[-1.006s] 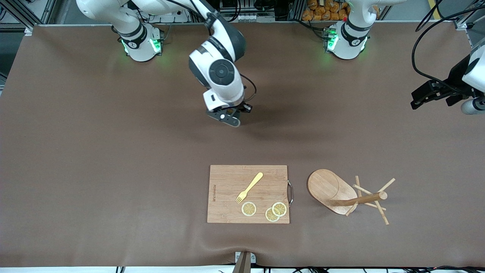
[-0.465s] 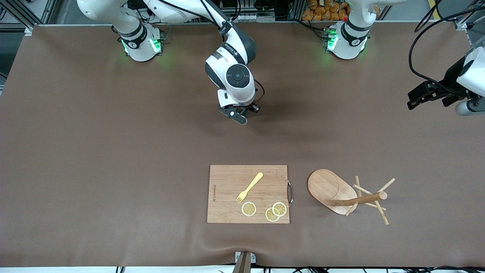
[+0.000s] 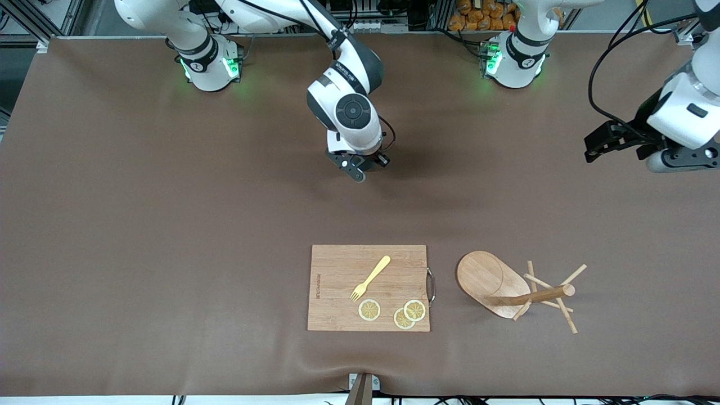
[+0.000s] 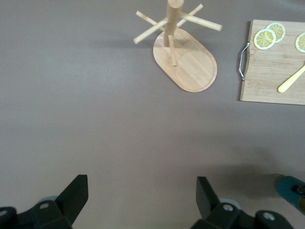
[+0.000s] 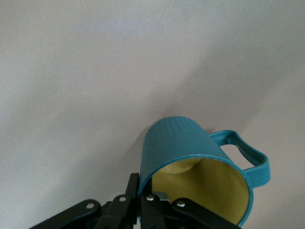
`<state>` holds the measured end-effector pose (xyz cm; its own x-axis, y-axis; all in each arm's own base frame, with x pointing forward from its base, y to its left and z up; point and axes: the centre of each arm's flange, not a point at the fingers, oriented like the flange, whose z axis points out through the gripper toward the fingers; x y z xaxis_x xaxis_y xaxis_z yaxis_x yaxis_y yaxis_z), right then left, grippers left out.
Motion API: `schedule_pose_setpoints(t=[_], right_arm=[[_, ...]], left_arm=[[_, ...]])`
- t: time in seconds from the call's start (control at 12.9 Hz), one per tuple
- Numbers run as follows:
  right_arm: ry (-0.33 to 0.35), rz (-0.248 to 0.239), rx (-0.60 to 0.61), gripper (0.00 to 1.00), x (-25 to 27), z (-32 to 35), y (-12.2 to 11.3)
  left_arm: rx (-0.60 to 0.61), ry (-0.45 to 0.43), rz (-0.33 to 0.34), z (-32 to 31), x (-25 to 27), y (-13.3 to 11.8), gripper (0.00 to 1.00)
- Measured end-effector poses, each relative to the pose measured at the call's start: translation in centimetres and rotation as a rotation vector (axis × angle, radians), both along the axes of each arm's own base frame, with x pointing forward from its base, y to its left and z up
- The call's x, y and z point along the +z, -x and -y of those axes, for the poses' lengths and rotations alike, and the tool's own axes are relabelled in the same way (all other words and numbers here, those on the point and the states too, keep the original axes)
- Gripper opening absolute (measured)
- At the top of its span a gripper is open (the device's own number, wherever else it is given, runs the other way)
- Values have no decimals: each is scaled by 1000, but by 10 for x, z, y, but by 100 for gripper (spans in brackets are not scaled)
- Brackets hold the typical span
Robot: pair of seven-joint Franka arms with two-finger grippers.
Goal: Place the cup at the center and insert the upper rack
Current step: 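Carry the teal mug with the right gripper toward the table middle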
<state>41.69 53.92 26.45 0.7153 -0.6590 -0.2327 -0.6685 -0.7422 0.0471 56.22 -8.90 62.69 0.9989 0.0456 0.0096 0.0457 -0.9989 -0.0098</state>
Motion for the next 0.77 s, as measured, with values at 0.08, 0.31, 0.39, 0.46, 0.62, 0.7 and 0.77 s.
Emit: schedule_pose_setpoints(t=[0.08, 0.31, 0.39, 0.46, 0.62, 0.7, 0.77], right_arm=[[-2, 5, 4, 4, -4, -3, 3], [0, 10, 10, 5, -14, -8, 8], [0, 10, 9, 11, -15, -7, 8], [1, 10, 7, 20, -15, -7, 7], [1, 11, 5, 41, -15, -6, 7], [2, 13, 3, 52, -14, -5, 5], [1, 17, -1, 62, -12, -3, 1]], left_arm=[[-1, 1, -1, 6, 0, 1, 100], [-3, 2, -8, 20, -4, 1, 100], [-1, 2, -13, 25, -8, 1, 100], [4, 2, -18, 29, -11, 0, 100], [18, 4, -25, 40, -17, -2, 100], [32, 5, -29, 46, -20, -2, 100], [51, 5, -30, 52, -22, -2, 100]])
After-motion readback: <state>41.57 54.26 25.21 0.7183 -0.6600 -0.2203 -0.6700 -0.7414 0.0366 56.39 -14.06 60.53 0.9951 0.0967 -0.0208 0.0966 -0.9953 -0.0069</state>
